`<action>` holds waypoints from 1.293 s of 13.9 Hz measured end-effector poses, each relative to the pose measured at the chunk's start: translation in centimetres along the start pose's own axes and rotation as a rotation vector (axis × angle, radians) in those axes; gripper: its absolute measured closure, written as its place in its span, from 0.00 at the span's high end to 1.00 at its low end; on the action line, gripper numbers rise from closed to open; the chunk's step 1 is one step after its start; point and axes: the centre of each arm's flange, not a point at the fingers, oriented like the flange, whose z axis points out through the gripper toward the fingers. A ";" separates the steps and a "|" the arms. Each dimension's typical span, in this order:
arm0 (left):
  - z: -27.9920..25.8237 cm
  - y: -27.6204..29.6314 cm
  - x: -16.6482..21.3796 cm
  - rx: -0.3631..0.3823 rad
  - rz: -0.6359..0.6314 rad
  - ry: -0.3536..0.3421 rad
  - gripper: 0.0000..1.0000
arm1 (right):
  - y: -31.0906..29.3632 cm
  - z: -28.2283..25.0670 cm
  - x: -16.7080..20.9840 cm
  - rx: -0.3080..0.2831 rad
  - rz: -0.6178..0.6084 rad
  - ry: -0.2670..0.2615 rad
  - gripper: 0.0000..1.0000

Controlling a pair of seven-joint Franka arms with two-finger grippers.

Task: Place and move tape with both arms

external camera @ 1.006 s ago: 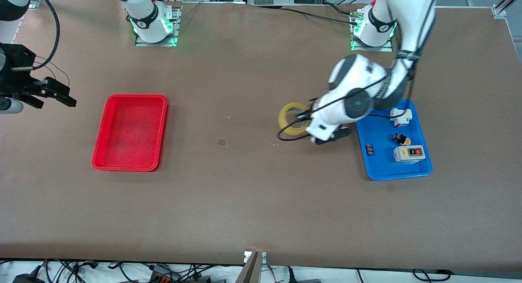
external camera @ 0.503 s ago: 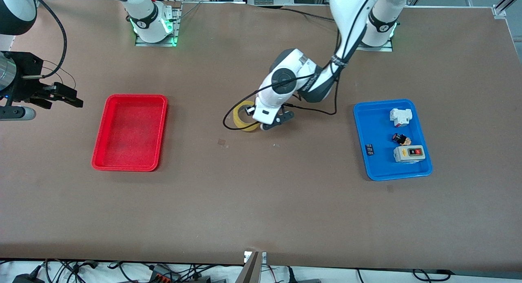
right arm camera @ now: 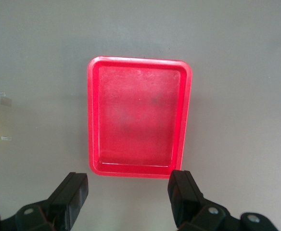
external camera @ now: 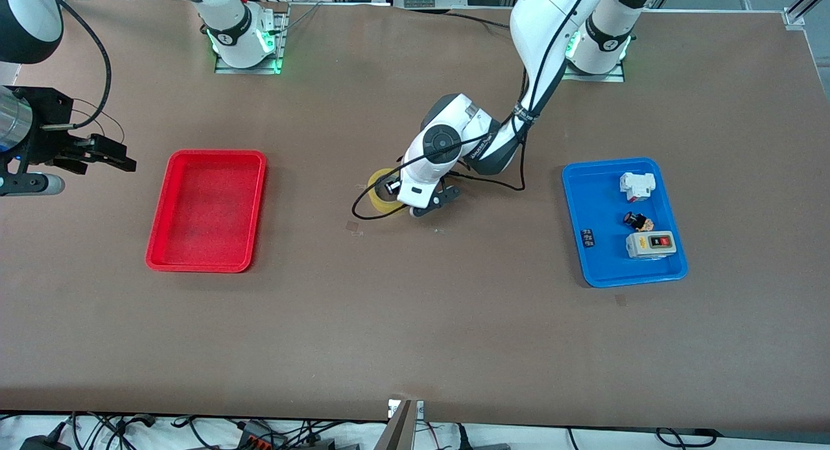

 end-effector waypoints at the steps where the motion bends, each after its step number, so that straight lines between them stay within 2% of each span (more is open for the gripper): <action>1: -2.2 0.5 0.2 -0.008 0.001 0.003 0.78 | 0.0 0.1 -0.1 0.000 -0.004 -0.009 1.00; 2: -5.2 0.7 0.4 -0.006 -0.001 0.002 0.92 | 0.0 0.3 -0.3 0.002 -0.006 -0.030 1.00; 3: -9.0 0.5 1.1 0.004 -0.002 0.009 1.00 | -0.1 0.8 -0.4 0.003 -0.008 -0.058 1.00; 5: -17.6 -1.7 3.8 0.039 -0.022 0.059 1.00 | -0.7 3.1 0.5 0.007 -0.020 -0.100 1.00; 7: -24.8 -5.6 7.8 0.074 -0.061 0.091 1.00 | -3.1 6.3 2.6 0.006 -0.059 -0.110 1.00; 9: -28.9 -9.8 11.8 0.115 -0.037 0.080 1.00 | -7.6 9.6 4.2 -0.001 -0.123 -0.127 1.00; 11: -31.5 -13.8 15.2 0.151 0.004 0.045 1.00 | -13.7 13.1 5.2 -0.011 -0.133 -0.139 1.00; 14: -35.5 -19.5 18.5 0.180 0.095 -0.002 1.00 | -23.5 18.1 5.4 -0.011 -0.131 -0.113 1.00; 18: -42.1 -26.1 19.5 0.205 0.367 0.028 1.00 | -35.1 24.4 3.6 0.001 -0.108 -0.053 1.00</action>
